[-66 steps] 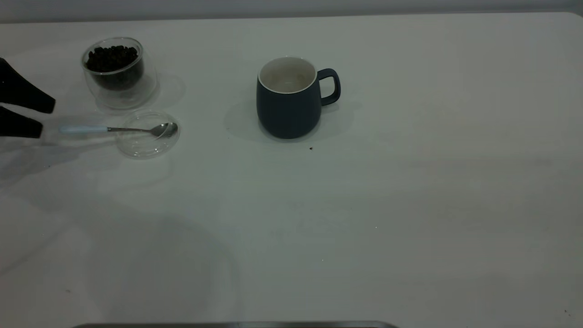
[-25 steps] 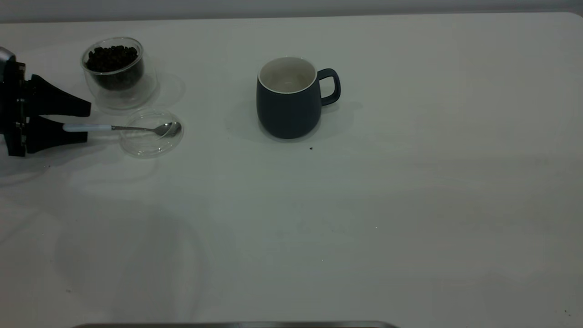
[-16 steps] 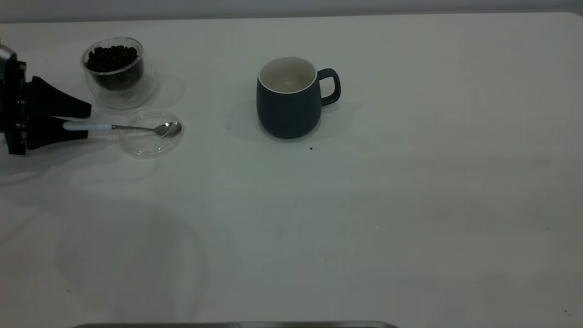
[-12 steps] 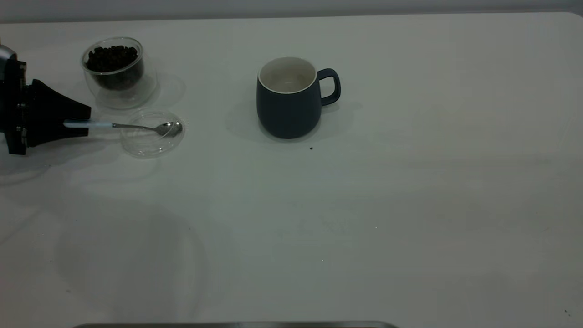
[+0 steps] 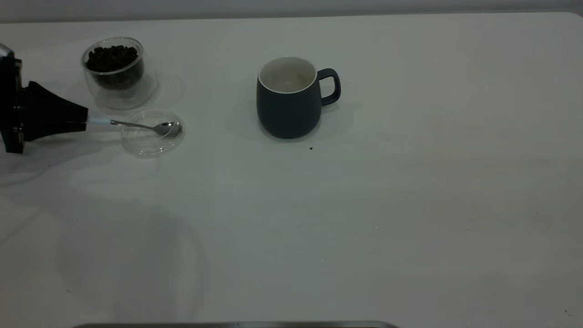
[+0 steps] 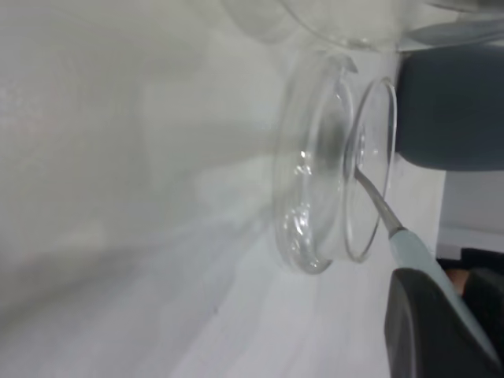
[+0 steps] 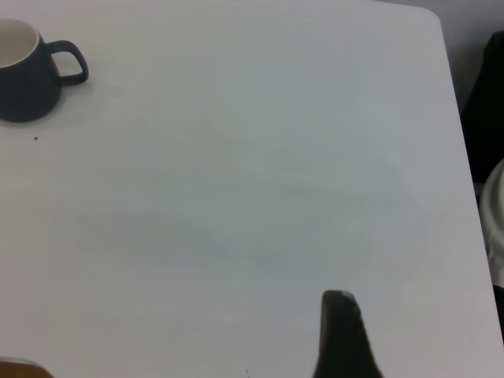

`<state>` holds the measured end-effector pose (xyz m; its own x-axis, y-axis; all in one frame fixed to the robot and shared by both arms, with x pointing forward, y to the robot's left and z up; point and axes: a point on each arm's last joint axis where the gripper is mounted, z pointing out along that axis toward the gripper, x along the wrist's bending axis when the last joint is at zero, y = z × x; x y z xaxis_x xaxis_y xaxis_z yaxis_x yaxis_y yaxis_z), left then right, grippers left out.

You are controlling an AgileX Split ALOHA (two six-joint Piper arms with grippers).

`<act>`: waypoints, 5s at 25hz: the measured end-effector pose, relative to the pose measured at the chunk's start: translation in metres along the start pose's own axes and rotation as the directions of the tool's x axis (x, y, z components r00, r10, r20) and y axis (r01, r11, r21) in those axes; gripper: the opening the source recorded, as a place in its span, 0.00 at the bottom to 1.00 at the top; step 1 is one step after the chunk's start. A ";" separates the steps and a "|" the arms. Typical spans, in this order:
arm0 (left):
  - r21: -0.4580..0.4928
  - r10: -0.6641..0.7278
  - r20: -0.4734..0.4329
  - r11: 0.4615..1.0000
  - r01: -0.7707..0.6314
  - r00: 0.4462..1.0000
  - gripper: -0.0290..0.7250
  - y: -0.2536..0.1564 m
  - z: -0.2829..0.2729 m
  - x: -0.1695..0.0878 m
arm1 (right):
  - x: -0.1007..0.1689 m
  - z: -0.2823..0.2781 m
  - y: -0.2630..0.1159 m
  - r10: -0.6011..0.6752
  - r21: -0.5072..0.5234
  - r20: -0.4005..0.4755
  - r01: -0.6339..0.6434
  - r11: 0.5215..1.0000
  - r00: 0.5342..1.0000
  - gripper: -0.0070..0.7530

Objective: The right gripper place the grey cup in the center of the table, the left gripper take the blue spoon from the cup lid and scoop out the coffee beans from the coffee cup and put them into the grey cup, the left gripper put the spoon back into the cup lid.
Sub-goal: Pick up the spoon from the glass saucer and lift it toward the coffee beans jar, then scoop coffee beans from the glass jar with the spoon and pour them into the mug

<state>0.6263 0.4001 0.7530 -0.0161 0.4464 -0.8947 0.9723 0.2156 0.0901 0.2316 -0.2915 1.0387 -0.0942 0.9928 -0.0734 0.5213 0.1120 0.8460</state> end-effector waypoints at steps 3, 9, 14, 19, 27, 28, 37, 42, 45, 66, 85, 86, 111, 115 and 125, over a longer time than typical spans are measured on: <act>0.009 0.025 -0.026 1.000 -0.024 0.999 0.21 0.004 -0.012 -0.012 | 0.000 0.000 0.000 0.000 0.000 -0.001 0.000 1.000 1.000 0.61; 0.061 0.068 -0.115 0.996 -0.062 0.991 0.21 0.016 -0.039 -0.040 | 0.000 0.000 0.000 0.000 0.000 -0.001 0.000 1.000 1.000 0.61; 0.040 0.142 -0.171 0.990 -0.137 0.975 0.21 0.033 -0.062 -0.075 | 0.000 0.000 0.000 0.000 0.000 -0.001 0.000 1.000 1.000 0.61; -0.030 0.245 -0.210 0.966 -0.256 0.947 0.21 0.057 -0.088 -0.121 | 0.000 0.000 0.000 0.000 0.000 -0.001 0.000 1.000 1.000 0.61; -0.007 0.417 -0.242 0.902 -0.431 0.876 0.21 0.067 -0.096 -0.135 | 0.000 0.000 0.000 0.001 0.000 -0.002 -0.001 1.000 1.000 0.61; 0.011 0.443 -0.246 0.891 -0.455 0.862 0.21 0.066 -0.095 -0.135 | 0.000 0.000 0.000 0.001 0.000 -0.002 -0.001 1.000 1.000 0.61; 0.065 0.591 -0.284 0.797 -0.600 0.755 0.21 0.071 -0.086 -0.132 | 0.000 0.000 0.000 0.001 0.000 -0.002 -0.001 1.000 1.000 0.61; 0.079 0.621 -0.323 0.770 -0.633 0.714 0.21 0.076 -0.074 -0.123 | 0.000 0.000 0.000 0.001 0.000 -0.002 -0.001 1.000 1.000 0.61; 0.096 0.642 -0.333 0.752 -0.652 0.691 0.21 0.078 -0.062 -0.118 | 0.000 0.000 0.000 0.001 0.000 -0.002 -0.001 1.000 1.000 0.61; 0.092 0.322 -0.397 0.946 -0.312 0.859 0.21 0.072 -0.037 -0.099 | 0.000 0.000 0.000 0.001 0.000 -0.002 -0.001 1.000 1.000 0.61; -0.074 0.019 -0.318 0.996 -0.045 0.948 0.21 0.074 -0.047 -0.102 | 0.000 0.000 0.000 0.001 0.000 -0.002 -0.001 1.000 1.000 0.61; -0.073 0.018 -0.316 0.996 -0.044 0.949 0.21 0.074 -0.047 -0.102 | 0.000 0.000 0.000 0.001 0.000 -0.002 -0.001 1.000 1.000 0.61; -0.087 -0.062 -0.166 0.995 0.048 0.984 0.21 0.060 -0.072 -0.062 | 0.000 0.000 0.000 0.001 0.000 -0.003 -0.001 1.000 1.000 0.61; -0.088 -0.088 -0.142 0.993 0.076 0.986 0.21 0.059 -0.065 -0.052 | 0.000 0.000 0.000 0.001 0.000 -0.003 -0.001 1.000 1.000 0.61; -0.144 -0.087 -0.044 0.986 0.080 0.995 0.21 0.061 -0.056 -0.039 | 0.000 0.000 0.000 0.001 0.000 -0.003 -0.001 1.000 1.000 0.61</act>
<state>0.6730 0.4443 0.8180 -0.1109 0.4634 -0.8792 0.9241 0.3736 0.0804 0.2316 -0.2913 1.0387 -0.0958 0.9929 -0.0710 0.5210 0.1107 0.8463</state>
